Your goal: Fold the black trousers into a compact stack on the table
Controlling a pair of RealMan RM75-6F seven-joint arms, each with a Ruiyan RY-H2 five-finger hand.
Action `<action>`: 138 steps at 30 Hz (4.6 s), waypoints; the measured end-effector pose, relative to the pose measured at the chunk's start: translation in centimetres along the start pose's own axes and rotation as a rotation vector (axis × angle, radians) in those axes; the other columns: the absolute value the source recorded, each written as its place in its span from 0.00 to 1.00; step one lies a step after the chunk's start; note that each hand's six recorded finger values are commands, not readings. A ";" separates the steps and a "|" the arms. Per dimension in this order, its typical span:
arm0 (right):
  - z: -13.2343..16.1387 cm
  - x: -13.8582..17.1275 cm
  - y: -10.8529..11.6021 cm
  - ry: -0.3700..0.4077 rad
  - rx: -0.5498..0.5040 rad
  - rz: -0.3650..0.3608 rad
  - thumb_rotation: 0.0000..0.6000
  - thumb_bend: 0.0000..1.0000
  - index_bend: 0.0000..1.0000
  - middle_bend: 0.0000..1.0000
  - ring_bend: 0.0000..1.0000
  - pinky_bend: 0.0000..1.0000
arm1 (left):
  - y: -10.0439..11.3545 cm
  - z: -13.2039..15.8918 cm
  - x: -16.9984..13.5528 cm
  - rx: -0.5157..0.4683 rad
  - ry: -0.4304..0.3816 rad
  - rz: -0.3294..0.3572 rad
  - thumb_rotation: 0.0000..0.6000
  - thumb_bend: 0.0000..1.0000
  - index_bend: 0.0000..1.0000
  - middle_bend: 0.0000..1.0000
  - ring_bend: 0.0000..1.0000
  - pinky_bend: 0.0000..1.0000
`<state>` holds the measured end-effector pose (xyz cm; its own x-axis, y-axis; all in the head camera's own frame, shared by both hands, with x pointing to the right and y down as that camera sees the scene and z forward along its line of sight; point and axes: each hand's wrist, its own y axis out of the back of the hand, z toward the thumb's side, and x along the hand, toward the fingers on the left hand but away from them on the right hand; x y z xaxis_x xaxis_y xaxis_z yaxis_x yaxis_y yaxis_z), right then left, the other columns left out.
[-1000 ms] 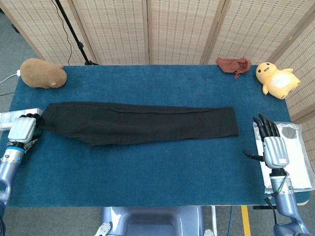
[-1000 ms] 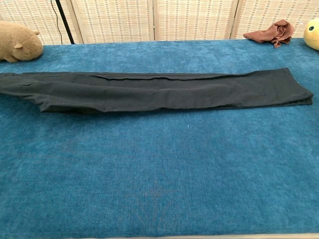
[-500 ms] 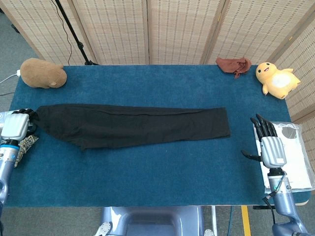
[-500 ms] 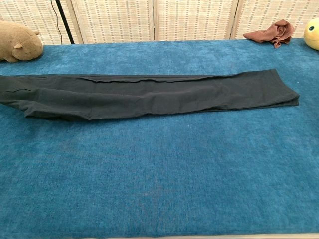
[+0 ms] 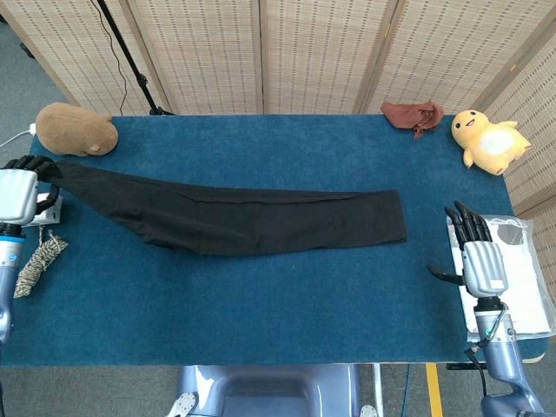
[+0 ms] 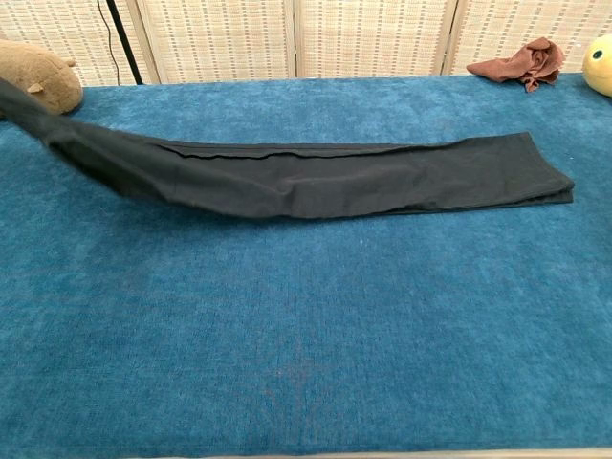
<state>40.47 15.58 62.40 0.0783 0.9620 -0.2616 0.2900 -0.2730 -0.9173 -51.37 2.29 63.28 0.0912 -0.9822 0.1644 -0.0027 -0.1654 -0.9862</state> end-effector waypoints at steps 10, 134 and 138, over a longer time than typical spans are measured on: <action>0.6 0.0 -0.4 0.013 -0.005 0.009 1.00 0.00 0.01 0.00 0.00 0.07 | 3.4 -4.9 -1.7 0.052 0.092 0.050 1.00 0.51 0.65 0.42 0.34 0.41; 0.5 0.6 1.8 0.014 -0.092 -0.010 1.00 0.00 0.01 0.00 0.00 0.07 | 1.3 35.7 8.5 0.015 -0.804 0.107 1.00 0.23 0.00 0.00 0.00 0.30; 0.7 0.7 1.6 0.016 -0.087 -0.006 1.00 0.00 0.01 0.00 0.00 0.07 | -0.1 32.1 6.8 -0.013 -0.802 0.043 1.00 0.23 0.00 0.00 0.00 0.30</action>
<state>40.34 15.77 60.55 0.0916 0.9637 -0.2508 0.3721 -0.2667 -0.8890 -18.75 -1.48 63.89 0.7784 -0.6251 0.0583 -0.0337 -0.1344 -0.9904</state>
